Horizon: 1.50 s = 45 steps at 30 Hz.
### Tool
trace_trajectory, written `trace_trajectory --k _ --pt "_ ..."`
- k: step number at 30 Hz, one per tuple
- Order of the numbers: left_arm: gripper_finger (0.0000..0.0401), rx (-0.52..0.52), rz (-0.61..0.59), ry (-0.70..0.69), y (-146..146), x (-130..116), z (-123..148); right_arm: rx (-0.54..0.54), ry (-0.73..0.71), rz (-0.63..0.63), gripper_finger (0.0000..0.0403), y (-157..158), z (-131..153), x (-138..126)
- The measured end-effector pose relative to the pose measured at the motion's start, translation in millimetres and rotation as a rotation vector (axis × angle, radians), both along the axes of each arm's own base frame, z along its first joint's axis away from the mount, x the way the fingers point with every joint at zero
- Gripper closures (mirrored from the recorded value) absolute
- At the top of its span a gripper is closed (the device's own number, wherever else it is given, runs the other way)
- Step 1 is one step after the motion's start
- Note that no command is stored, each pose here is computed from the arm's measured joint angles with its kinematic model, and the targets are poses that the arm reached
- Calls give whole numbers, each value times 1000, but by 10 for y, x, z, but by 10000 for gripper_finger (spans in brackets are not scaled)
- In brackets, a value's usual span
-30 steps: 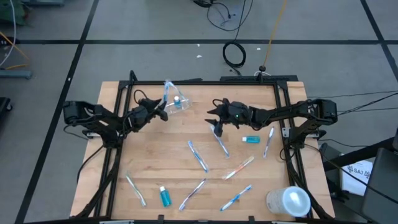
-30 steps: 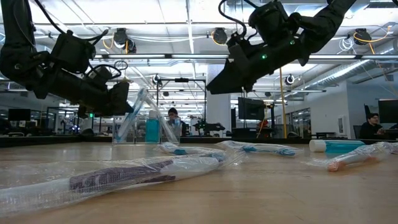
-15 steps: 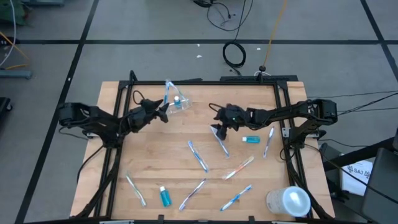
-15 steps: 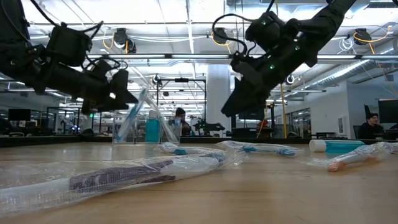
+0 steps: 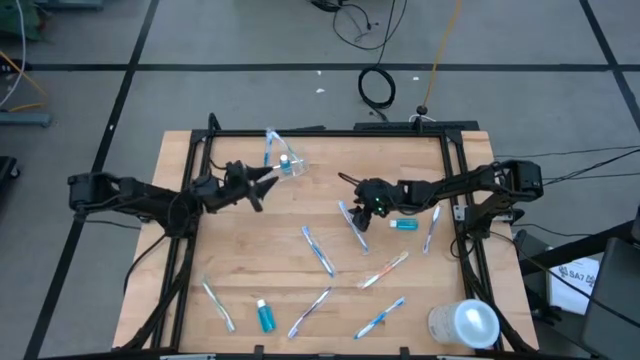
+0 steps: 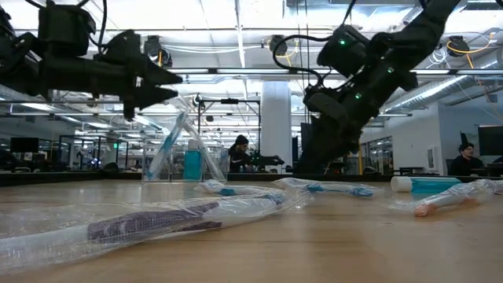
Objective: Pick & Place toothbrushing station
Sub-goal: Put the blue toothbrush into the transparent organizer
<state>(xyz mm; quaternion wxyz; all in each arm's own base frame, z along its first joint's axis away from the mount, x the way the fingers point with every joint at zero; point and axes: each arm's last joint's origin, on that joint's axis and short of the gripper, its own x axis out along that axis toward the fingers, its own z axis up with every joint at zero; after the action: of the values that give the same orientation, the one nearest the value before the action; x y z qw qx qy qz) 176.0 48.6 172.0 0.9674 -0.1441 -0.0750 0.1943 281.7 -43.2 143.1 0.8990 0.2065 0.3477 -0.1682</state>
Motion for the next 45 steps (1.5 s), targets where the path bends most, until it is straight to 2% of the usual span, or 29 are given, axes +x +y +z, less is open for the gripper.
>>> trace_trajectory --k 4,8,11,21,25,31,35,39,42,45 --pt "183 8 -78 -6 -36 5 14 1 -47 10 216 57 -84 -61" --pt "183 -32 -54 -19 -30 3 11 29 -141 -52 216 101 -159 -88" --pt "183 -60 -51 -23 -29 3 4 -6 -120 -78 216 151 -303 -99" --pt "183 -193 17 -35 -8 -1 -40 29 -212 -35 219 99 -566 62" --pt "183 -207 1 -9 -12 2 -67 67 -208 -20 254 34 -578 53" --pt "183 -219 -30 68 -22 5 -137 60 -195 2 349 28 -590 47" --pt "183 -202 -54 26 -27 11 -88 47 -204 31 395 39 -582 53" --pt "183 -123 -87 17 -14 83 26 7 -262 68 391 55 -539 82" --pt "183 -33 -131 28 23 173 159 -41 -356 98 399 63 -449 127" --pt "183 -4 -199 66 55 286 288 -91 -461 129 401 93 -349 169"
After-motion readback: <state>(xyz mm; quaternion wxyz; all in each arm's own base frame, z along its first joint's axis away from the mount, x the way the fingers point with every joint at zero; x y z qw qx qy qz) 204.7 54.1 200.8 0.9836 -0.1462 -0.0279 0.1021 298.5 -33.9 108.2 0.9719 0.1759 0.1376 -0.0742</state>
